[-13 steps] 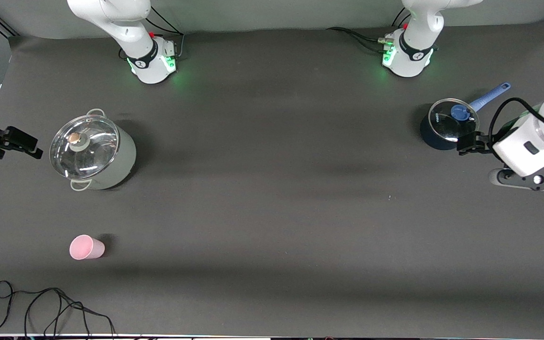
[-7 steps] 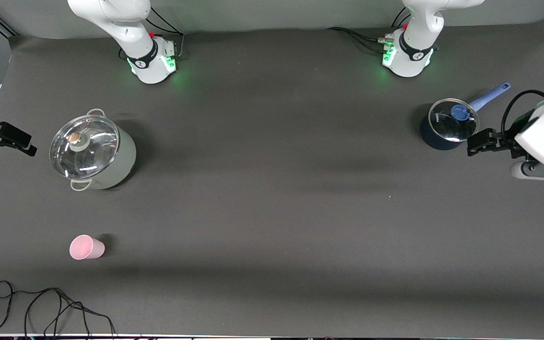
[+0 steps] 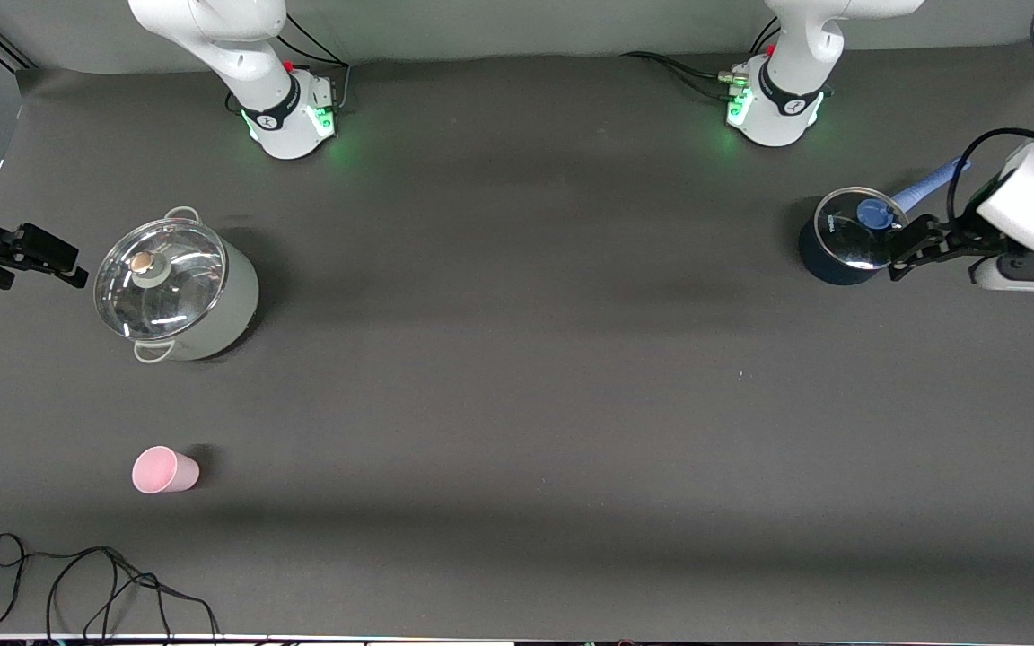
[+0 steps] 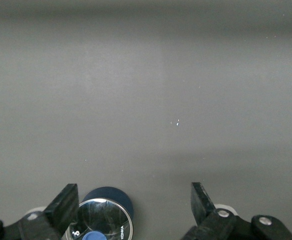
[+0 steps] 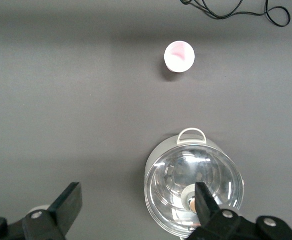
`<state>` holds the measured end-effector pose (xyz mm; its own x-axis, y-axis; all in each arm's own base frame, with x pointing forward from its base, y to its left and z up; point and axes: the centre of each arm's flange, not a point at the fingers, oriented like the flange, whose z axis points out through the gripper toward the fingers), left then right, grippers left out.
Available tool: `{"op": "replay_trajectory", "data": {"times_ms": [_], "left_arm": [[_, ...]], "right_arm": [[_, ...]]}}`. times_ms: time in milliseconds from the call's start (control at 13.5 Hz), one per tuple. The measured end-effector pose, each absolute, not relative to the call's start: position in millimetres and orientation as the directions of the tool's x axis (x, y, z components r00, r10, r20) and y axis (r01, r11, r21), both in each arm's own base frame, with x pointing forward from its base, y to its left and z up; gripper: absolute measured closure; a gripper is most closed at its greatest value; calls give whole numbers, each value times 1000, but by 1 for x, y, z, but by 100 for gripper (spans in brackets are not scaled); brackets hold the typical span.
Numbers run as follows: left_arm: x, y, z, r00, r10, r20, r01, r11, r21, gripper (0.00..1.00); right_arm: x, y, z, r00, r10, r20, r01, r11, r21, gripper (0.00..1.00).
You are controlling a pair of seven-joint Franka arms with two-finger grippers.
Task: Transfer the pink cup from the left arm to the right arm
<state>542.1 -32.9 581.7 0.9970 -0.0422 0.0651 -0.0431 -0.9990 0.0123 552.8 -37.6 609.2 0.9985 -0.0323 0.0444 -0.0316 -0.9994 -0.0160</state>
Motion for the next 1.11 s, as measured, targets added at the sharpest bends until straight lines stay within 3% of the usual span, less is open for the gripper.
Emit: {"op": "replay_trajectory", "data": {"times_ms": [1113], "left_arm": [[552, -35, 573, 999, -43, -27, -43, -999, 8, 0]], "right_arm": [[551, -37, 606, 1000, 20, 21, 20, -1000, -16, 0]]}}
